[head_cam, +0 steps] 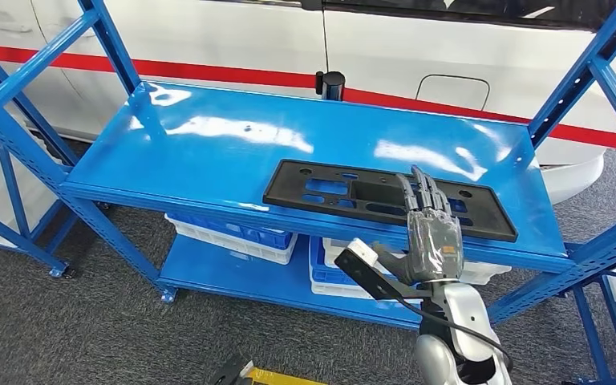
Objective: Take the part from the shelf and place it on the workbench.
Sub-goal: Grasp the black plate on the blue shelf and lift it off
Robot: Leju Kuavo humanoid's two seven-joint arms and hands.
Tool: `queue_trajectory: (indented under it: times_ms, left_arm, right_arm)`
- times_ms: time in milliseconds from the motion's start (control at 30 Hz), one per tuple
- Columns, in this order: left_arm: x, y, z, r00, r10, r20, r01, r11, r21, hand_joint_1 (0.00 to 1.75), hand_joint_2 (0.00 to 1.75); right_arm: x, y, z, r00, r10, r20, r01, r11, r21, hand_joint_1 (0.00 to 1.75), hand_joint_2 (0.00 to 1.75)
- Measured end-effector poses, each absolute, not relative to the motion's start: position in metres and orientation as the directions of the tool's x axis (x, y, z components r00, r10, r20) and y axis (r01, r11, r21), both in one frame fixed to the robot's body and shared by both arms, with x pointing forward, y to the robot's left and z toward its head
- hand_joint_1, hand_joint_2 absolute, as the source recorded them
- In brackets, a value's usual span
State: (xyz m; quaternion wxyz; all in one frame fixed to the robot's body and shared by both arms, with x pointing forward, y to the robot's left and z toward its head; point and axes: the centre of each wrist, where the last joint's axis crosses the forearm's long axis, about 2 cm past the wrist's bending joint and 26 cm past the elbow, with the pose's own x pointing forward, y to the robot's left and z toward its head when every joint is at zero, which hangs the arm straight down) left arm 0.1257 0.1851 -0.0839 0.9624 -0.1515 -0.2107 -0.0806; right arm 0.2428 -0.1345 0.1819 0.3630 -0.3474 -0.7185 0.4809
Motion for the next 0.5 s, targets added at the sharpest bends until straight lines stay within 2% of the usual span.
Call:
queue_trajectory:
  times_ms: [500]
  left_arm:
    - [0.125,0.178,-0.082,0.898,-0.1,0.429,0.234,0.934,-0.271,0.0,0.0]
  right_arm:
    - [0.288,-0.118,0.168,-0.474,0.874,0.11,0.18,0.218,-0.959,0.0,1.75]
